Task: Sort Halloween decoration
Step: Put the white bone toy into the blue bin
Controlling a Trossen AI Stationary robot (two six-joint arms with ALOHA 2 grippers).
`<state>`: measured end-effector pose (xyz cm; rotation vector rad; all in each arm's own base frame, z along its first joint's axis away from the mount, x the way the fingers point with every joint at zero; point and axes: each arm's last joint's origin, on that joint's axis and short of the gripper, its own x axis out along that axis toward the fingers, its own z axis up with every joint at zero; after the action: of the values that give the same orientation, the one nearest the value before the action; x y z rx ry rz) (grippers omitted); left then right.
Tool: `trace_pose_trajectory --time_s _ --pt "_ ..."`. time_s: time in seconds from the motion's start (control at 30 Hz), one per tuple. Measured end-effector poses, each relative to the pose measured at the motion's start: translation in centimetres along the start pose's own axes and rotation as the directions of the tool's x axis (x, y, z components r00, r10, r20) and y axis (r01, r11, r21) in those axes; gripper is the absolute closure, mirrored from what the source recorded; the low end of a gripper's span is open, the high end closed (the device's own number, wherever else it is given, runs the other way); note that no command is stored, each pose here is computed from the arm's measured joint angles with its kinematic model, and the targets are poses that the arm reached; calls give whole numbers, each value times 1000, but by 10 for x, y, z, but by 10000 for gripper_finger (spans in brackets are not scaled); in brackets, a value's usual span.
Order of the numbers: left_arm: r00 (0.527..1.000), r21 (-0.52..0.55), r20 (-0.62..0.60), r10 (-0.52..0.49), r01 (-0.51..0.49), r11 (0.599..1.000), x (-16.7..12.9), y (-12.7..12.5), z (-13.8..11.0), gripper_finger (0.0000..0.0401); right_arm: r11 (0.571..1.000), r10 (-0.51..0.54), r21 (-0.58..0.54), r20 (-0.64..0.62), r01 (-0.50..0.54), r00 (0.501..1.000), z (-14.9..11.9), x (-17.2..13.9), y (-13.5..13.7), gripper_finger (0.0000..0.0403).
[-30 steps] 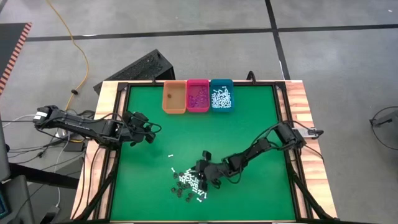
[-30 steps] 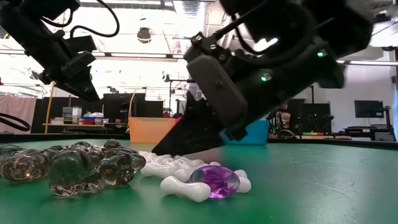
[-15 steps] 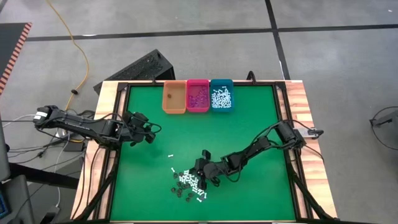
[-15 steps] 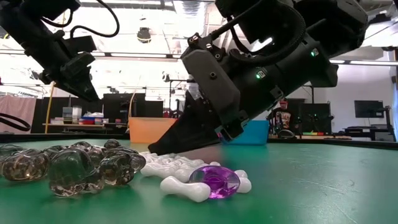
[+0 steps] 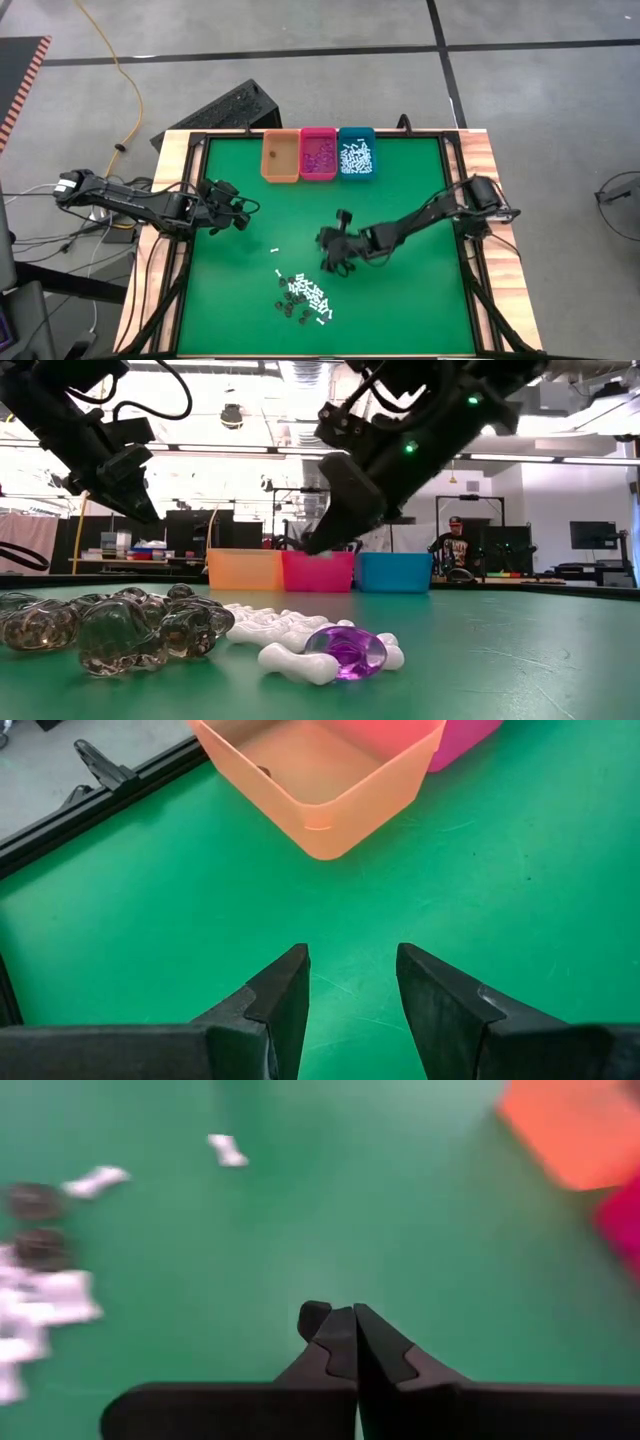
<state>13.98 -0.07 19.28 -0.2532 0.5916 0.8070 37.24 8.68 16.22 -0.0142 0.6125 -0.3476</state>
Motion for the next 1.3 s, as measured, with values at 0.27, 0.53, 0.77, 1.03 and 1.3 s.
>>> trace_pose_trajectory --time_s 0.27,0.53,0.77,1.03,1.3 --pt "1000 1 -1 0 0 1000 0 0 0 257 990 -143 -5 -16 143 990 17 -13 -99 387" --pt "1000 6 0 8 -8 1000 0 1 0 257 924 -357 142 -7 354 934 8 -44 -208 387" --pt "1000 0 0 8 -8 1000 0 1 0 257 946 -180 276 10 170 984 0 -42 -257 342" --pt "1000 -1 -4 4 -4 1000 0 0 -1 257 952 -116 290 45 98 992 -1 -28 -252 266" --pt "1000 8 -16 -1 1 1000 0 1 -1 257 963 201 146 181 -228 963 17 -30 -169 235"
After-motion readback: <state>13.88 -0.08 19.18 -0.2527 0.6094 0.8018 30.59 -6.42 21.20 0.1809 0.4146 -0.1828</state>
